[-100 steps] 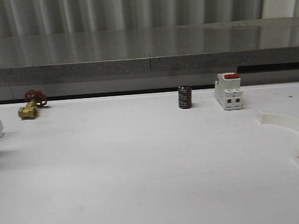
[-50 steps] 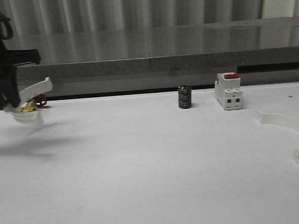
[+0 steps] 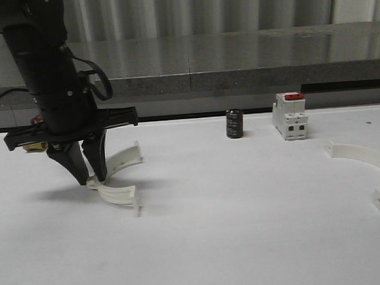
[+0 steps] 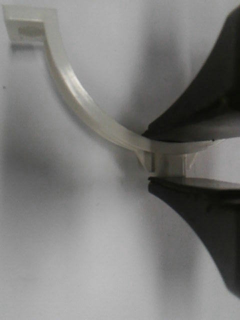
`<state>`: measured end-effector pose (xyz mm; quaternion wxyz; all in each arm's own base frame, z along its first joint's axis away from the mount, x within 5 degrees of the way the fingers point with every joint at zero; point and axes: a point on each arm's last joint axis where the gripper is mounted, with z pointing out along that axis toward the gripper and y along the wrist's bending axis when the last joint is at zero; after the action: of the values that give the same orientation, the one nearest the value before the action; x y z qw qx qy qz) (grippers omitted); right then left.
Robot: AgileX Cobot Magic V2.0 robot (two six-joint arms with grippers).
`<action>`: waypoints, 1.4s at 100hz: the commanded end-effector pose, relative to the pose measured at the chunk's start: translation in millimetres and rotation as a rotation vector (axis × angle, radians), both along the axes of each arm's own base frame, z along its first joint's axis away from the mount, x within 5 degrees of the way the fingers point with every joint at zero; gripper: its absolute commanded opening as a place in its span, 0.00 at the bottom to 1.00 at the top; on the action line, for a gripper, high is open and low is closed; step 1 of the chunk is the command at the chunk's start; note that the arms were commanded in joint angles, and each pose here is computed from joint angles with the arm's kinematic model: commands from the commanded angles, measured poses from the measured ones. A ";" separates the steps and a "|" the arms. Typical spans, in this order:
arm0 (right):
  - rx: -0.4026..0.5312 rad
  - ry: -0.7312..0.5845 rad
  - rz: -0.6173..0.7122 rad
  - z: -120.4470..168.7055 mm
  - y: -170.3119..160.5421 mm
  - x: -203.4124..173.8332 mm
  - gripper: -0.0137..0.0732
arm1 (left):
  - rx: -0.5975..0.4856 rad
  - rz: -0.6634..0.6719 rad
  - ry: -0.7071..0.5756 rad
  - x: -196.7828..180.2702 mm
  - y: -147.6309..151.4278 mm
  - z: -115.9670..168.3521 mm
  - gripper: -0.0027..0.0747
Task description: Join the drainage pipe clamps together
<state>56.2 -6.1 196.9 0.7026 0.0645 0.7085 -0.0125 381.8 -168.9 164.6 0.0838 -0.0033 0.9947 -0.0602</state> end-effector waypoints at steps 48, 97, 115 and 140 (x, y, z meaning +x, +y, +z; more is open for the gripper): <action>-0.017 -0.103 -0.006 13.1 -0.1 -2.3 0.08 | -0.060 -0.072 -0.210 -7.0 2.6 84.7 0.46; -0.017 -0.103 -0.006 13.1 -0.1 -2.3 0.08 | -0.027 -0.177 -0.465 -48.2 73.8 189.7 0.01; -0.017 -0.107 -0.006 13.4 0.0 -2.4 0.08 | -0.022 -0.091 -0.571 -72.3 105.7 202.1 0.01; -0.018 -0.112 -0.006 13.8 0.0 -2.4 0.08 | -0.008 -0.014 -0.757 -132.7 135.1 206.1 0.01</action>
<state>56.2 -6.1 196.9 0.7026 0.0645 0.7085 -0.0125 270.9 -38.7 351.4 0.3664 0.0310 0.9283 -0.0552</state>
